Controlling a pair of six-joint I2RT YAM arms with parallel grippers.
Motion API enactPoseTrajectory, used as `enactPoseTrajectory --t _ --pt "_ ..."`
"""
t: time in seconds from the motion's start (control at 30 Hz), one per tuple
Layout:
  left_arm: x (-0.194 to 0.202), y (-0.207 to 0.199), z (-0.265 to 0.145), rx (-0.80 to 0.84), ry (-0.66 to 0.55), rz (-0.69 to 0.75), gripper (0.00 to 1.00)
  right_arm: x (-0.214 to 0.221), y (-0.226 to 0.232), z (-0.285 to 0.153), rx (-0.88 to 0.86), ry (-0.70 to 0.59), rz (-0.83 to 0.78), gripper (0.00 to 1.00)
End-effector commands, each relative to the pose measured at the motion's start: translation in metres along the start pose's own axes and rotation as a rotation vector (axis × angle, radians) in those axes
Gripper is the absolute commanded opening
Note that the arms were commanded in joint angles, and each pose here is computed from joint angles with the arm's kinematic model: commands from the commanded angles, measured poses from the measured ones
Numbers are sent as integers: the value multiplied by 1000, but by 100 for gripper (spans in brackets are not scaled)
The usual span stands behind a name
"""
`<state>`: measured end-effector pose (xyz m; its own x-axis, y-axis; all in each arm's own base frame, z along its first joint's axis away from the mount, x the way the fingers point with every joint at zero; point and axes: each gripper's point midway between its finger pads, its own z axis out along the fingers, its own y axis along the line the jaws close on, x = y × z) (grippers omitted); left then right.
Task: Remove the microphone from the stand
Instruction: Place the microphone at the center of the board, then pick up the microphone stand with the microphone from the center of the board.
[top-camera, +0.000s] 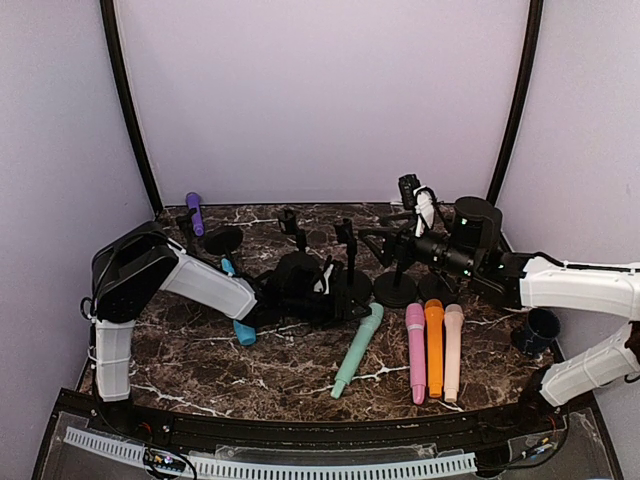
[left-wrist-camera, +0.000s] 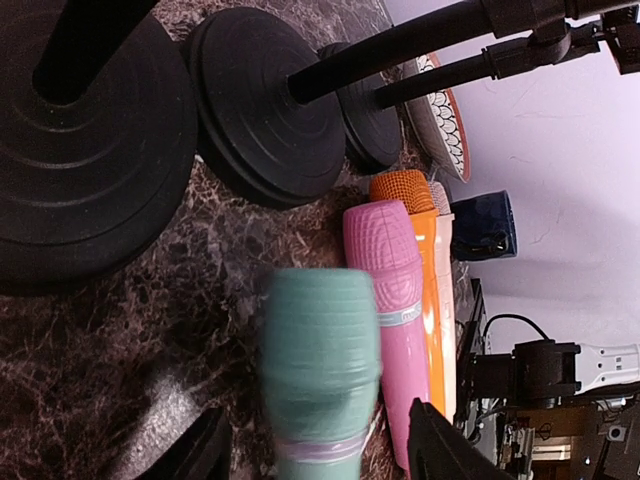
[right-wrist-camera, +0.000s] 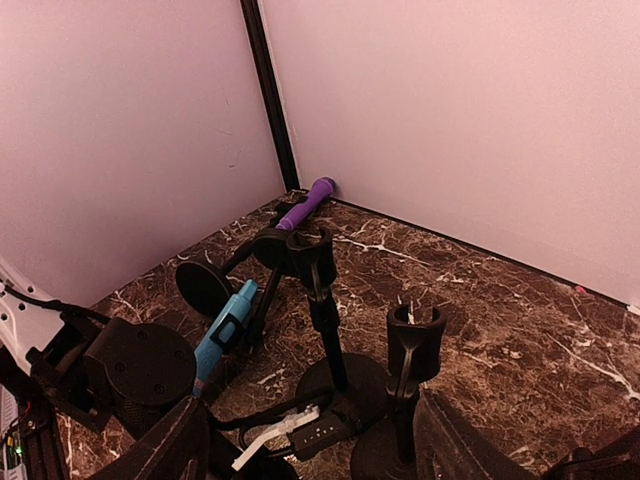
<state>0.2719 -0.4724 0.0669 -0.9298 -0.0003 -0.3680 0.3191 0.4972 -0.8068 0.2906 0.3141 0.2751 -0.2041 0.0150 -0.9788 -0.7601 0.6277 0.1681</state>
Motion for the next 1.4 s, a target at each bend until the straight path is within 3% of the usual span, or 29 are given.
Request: enactPoseTrajectory --t 0.0,0.37,0.6,0.83,1.0,1.13,1.27,1.37 --pt "-2 -6 -2 3 -10 34 63 -6 -5 -1 19 -38 11 71" --pt "-5 -10 -16 -21 -34 63 66 -2 -8 0 33 -30 14 71" --pt "-17 -19 -41 -65 -96 169 66 -1 -13 -2 60 -27 11 71" --pt "-54 -37 -103 -224 -234 358 75 -5 -28 -6 149 -48 18 76" --pt "-76 -14 -166 -325 -301 307 77 -9 -38 -10 211 -68 50 86" --pt "-94 10 -217 -391 -350 263 83 -10 -36 -8 201 -58 59 89" --pt "-117 30 -256 -479 -300 308 85 -8 -28 -2 153 -29 55 89" --pt "-129 53 -273 -574 -201 446 86 -5 -23 1 121 -10 56 89"
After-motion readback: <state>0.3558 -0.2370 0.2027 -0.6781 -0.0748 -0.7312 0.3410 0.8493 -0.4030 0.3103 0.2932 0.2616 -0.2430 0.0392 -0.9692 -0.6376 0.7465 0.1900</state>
